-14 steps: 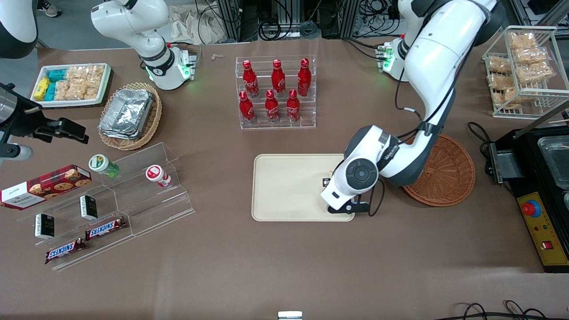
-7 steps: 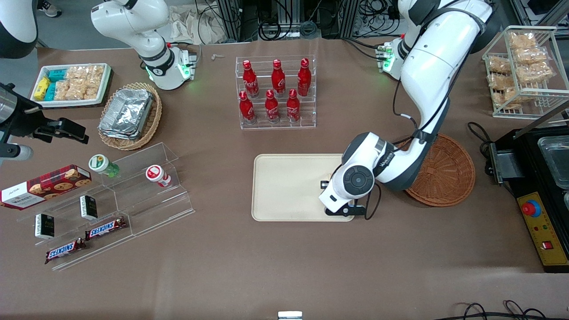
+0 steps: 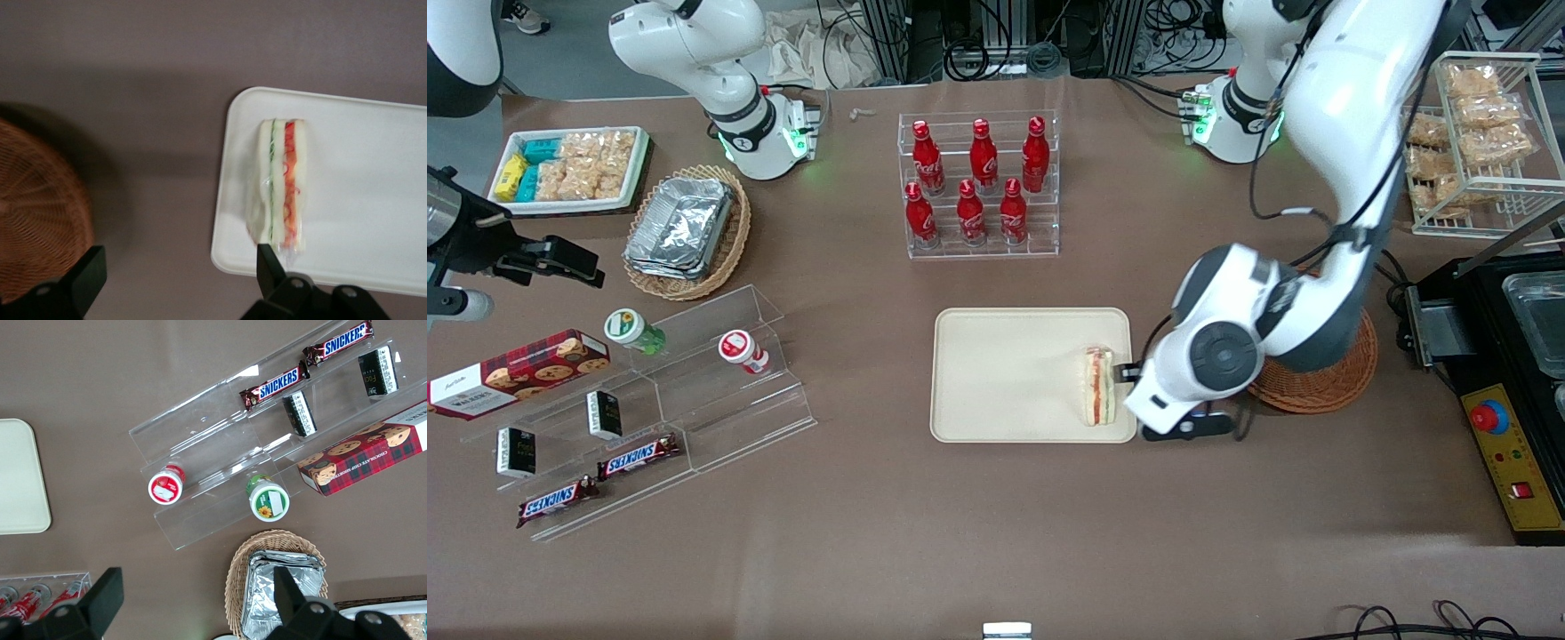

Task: Place sandwich from basket to tray

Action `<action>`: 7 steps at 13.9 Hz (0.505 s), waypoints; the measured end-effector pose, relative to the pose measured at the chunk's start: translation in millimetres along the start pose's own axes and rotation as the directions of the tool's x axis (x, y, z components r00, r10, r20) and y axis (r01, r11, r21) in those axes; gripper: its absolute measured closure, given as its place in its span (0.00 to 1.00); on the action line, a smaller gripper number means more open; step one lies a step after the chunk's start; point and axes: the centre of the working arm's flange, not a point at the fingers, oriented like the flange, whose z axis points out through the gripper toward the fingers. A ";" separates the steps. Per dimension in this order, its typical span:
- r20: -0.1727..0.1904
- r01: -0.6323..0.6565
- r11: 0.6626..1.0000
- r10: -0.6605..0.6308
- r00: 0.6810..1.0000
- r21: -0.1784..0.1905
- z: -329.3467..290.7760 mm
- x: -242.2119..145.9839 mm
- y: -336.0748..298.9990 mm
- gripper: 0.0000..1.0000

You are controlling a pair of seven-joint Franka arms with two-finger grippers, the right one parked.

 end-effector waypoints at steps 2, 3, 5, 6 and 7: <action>-0.043 0.044 0.999 -0.043 0.998 0.015 -45.6 -6.8 -29.1 0.00; -0.064 0.068 0.997 -0.067 0.996 0.020 -65.3 -9.9 -44.2 0.00; -0.105 0.115 0.993 -0.111 0.988 0.027 -97.3 -13.3 -75.4 0.00; -0.122 0.112 0.993 -0.107 0.987 0.036 -109.3 -13.9 -91.2 0.00; -0.133 0.081 0.996 -0.074 0.988 0.046 -118.8 -13.4 -106.9 0.00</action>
